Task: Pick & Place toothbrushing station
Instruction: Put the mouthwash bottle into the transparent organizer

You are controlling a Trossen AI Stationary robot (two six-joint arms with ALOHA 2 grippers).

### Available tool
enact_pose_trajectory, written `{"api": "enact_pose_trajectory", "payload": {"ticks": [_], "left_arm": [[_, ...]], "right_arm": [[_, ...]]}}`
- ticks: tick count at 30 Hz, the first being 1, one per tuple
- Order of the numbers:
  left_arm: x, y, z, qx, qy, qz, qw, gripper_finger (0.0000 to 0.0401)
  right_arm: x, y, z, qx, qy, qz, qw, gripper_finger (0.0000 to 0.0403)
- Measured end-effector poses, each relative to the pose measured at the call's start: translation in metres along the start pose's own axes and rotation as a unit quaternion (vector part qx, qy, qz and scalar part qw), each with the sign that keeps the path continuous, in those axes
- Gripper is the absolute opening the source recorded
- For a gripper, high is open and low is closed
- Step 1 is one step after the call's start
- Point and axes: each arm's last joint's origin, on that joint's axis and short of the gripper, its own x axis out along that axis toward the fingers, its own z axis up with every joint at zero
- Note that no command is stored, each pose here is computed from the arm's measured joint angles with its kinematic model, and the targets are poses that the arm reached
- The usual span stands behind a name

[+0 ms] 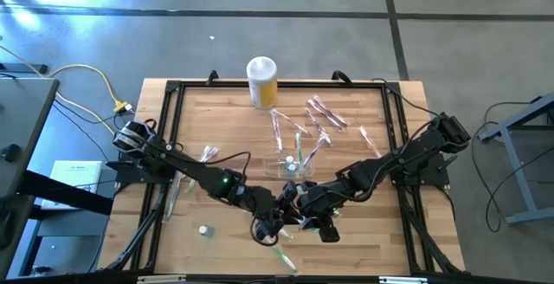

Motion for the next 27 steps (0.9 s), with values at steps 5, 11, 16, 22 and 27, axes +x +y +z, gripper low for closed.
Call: {"api": "enact_pose_trajectory", "payload": {"ticks": [5, 11, 16, 22, 27], "left_arm": [[-0.003, -0.004, 0.003, 0.001, -0.001, -0.008, 1.000, 0.0065], [-0.020, -0.020, 0.021, 0.016, 0.031, 0.025, 0.999, 0.0065], [-0.035, -0.033, 0.032, -0.002, 0.056, 0.030, 0.998, 0.0065], [-0.034, -0.027, 0.033, -0.103, 0.035, 0.047, 0.993, 0.0065], [-0.031, -0.011, 0.025, -0.155, 0.031, 0.062, 0.986, 0.0065]], "right_arm": [[0.000, 0.001, -0.001, -0.007, 0.003, -0.007, 1.000, 0.0088], [0.002, 0.012, -0.009, -0.011, 0.012, -0.043, 0.999, 0.0086], [-0.006, 0.028, -0.014, -0.032, -0.007, -0.091, 0.995, 0.0085], [-0.020, 0.051, -0.013, -0.095, -0.080, -0.150, 0.981, 0.0086], [-0.021, 0.063, -0.016, -0.130, -0.094, -0.153, 0.975, 0.0084]]}}
